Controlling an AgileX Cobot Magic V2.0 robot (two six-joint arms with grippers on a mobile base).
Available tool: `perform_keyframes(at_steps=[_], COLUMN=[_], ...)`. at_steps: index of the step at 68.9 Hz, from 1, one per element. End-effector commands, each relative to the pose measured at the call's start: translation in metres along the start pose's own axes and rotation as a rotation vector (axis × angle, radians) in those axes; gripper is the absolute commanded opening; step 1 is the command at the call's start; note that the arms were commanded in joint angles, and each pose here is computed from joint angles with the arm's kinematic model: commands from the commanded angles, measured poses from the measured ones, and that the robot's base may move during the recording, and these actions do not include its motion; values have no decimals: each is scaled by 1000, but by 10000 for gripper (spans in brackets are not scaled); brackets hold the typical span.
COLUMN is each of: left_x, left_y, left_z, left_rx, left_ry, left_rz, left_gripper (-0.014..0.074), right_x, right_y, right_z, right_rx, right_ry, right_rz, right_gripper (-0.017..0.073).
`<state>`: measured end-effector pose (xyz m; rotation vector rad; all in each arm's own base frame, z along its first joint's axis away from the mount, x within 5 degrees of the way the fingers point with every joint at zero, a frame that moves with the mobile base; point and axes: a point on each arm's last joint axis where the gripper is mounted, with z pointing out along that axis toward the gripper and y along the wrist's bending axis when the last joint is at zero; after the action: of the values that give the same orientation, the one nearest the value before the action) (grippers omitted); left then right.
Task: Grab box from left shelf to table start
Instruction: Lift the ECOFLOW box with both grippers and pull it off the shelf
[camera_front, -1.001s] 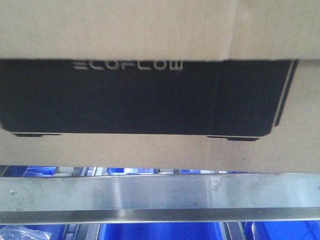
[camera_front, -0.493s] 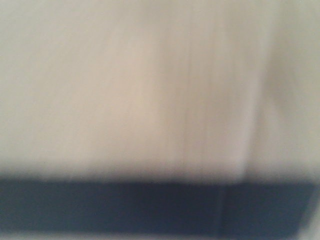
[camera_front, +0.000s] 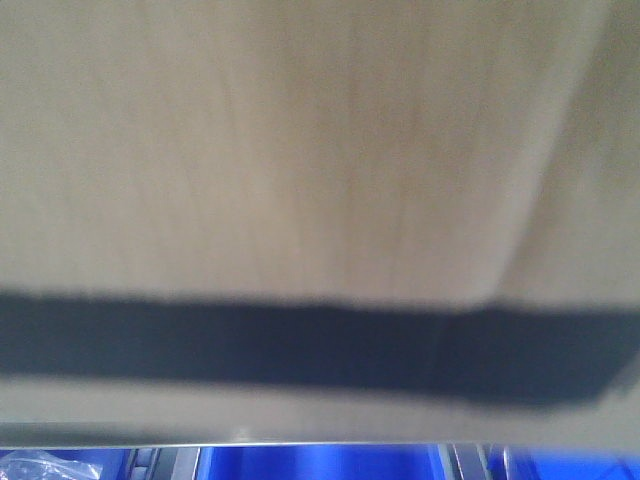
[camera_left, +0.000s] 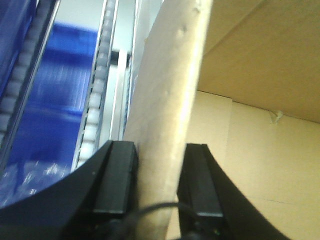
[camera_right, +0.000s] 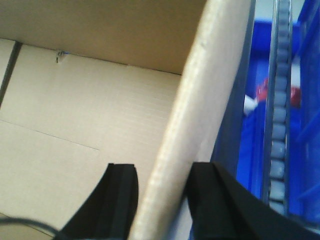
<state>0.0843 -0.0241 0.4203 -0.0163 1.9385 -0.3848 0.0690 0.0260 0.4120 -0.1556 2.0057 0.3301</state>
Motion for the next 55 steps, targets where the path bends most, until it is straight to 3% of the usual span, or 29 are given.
perform_keyframes(at_steps=[1,28,55], left_x=[-18,-24,-24], left_y=[-15,-16,-16], left_z=[-21,-27,-27], left_rx=[157,179,179], left_ry=[-183,-262,-261], left_rz=[25,16,16], left_gripper=[-97,-97,-104], right_x=[-22,-30,-30], right_y=[0,2,2], right_z=[-11,-24,-24], right_rx=[30,19,20], right_ry=[-221,-362,-366], right_rz=[-61,-59,-59], right_gripper=[56,56,56])
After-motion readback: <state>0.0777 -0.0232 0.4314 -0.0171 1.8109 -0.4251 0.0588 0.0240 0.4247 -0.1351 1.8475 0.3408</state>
